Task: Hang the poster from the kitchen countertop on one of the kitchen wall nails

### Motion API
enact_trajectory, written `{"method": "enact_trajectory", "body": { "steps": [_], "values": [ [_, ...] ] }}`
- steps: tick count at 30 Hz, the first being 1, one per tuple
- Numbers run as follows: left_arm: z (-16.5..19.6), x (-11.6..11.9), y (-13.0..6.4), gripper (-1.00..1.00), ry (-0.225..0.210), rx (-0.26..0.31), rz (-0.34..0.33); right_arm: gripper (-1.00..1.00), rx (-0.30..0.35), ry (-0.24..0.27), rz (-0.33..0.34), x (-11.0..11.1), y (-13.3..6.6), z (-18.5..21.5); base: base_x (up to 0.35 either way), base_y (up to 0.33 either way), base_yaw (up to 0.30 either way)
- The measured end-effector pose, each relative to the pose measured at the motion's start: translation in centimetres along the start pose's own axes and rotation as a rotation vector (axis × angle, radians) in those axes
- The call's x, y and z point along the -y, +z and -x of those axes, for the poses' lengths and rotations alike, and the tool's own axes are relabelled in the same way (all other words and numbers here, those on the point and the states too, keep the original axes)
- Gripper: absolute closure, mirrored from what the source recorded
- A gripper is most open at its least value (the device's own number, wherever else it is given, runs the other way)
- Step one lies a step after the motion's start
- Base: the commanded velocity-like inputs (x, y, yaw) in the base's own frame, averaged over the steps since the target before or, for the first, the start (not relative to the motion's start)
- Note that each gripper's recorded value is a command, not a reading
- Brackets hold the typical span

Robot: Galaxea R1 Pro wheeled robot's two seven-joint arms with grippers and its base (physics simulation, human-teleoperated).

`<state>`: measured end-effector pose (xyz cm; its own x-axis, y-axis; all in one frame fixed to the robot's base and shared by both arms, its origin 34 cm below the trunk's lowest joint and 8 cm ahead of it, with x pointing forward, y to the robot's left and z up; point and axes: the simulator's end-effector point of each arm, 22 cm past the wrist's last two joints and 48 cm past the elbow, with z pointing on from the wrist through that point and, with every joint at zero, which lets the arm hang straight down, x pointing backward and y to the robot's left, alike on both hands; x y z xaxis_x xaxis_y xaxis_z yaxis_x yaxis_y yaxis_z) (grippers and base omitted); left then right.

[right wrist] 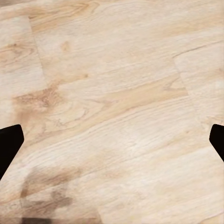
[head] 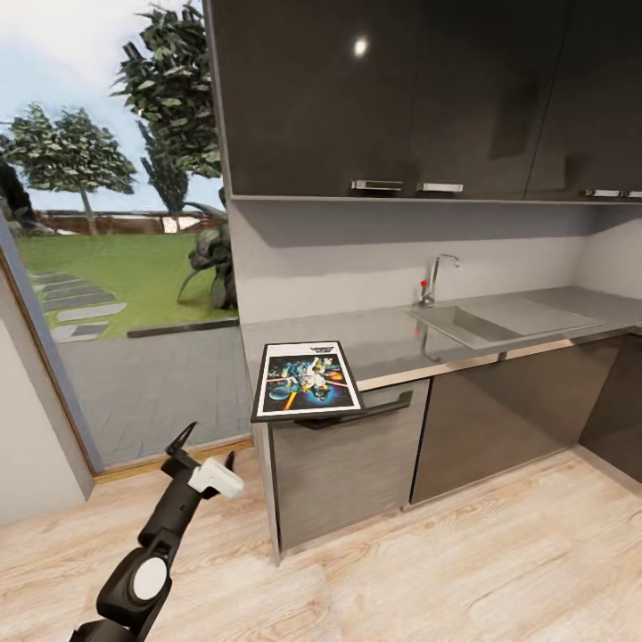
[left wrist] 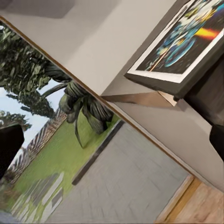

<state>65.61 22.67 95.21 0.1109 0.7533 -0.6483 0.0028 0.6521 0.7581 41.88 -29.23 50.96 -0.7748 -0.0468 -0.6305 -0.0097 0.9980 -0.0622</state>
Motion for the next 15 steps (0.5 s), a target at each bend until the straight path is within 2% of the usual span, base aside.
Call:
{"method": "enact_trajectory", "body": {
  "steps": [4, 10, 15],
  "values": [
    [-0.4, -1.7, -0.1, -1.0, 0.072, -0.007, 0.092, -1.0, 0.0, 0.0, 0.0, 0.0, 0.0, 0.0, 0.0, 0.0, 0.0],
    [-0.6, -1.9, -0.1, -1.0, 0.083, -0.01, 0.108, -1.0, 0.0, -0.001, 0.001, -0.1, 0.0, 0.0, -0.031, 0.0, -0.049],
    [-0.7, -1.9, -0.1, -1.0, 0.084, -0.012, 0.11, -1.0, 0.002, -0.001, 0.001, -0.1, 0.0, 0.1, -0.226, 0.0, -0.205]
  ]
}}
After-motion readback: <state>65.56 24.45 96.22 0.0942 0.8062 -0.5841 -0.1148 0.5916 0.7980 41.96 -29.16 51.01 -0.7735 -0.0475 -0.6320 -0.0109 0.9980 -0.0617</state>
